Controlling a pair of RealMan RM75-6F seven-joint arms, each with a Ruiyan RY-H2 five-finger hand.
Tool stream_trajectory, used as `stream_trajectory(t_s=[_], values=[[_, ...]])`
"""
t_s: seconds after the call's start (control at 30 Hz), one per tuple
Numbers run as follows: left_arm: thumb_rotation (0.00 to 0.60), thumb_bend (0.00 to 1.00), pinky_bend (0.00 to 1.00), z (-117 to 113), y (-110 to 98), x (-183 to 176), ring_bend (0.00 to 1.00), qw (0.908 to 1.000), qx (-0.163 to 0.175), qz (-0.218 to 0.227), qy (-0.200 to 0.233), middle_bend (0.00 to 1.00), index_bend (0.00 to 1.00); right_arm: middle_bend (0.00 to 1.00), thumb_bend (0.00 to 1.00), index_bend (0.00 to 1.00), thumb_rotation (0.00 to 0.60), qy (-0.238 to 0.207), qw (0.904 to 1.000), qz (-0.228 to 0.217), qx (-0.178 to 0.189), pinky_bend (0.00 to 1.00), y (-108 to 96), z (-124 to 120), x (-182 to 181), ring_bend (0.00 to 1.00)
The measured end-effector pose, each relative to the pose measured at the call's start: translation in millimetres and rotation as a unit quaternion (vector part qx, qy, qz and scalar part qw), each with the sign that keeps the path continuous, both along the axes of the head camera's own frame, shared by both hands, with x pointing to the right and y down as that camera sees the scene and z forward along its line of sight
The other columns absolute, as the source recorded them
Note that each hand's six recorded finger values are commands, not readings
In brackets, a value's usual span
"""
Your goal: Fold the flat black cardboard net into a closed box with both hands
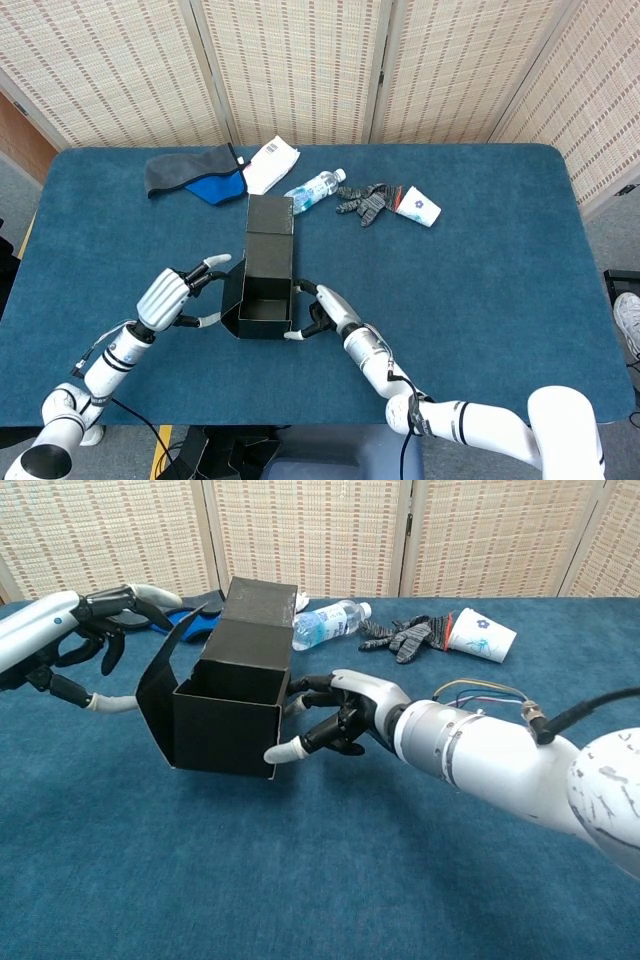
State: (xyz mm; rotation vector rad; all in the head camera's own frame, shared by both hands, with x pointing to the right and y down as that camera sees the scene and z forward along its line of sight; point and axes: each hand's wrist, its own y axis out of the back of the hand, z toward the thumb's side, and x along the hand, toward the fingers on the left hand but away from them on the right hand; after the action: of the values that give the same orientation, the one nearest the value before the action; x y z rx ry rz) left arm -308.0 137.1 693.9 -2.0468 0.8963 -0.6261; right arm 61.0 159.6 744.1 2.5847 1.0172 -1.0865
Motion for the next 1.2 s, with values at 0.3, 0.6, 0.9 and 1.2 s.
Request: stream_trajectory(t_s=[0.3, 0.6, 0.9, 1.2], values=[[0.6, 0.16, 0.91, -1, -2, 7, 0.65, 0.9981, 0.011, 0.054, -0.029, 0.16, 0.24, 0.43, 0.35, 0.42, 0.6, 0.015, 0.9995, -0.025, 0.015, 0.92, 1, 4, 0, 0.85], [0.6, 0.16, 0.91, -3, -4, 17, 0.65, 0.9929, 0.026, 0.104, -0.052, 0.16, 0.25, 0.43, 0.35, 0.42, 0.6, 0.027, 0.9979, -0.046, 0.035, 0.92, -1, 5, -2, 0.85], [0.6, 0.17, 0.91, 6, 4, 17, 0.65, 0.9887, 0.021, 0.126, -0.079, 0.16, 0.26, 0.42, 0.35, 0.42, 0.6, 0.041, 0.9956, -0.065, 0.054, 0.92, 2, 9, 1, 0.85], [0.6, 0.16, 0.91, 11, 14, 19, 0.65, 0.9888, 0.013, 0.126, -0.078, 0.2, 0.32, 0.41, 0.35, 0.42, 0.6, 0.05, 0.9942, -0.07, 0.066, 0.92, 6, 12, 6, 0.85]])
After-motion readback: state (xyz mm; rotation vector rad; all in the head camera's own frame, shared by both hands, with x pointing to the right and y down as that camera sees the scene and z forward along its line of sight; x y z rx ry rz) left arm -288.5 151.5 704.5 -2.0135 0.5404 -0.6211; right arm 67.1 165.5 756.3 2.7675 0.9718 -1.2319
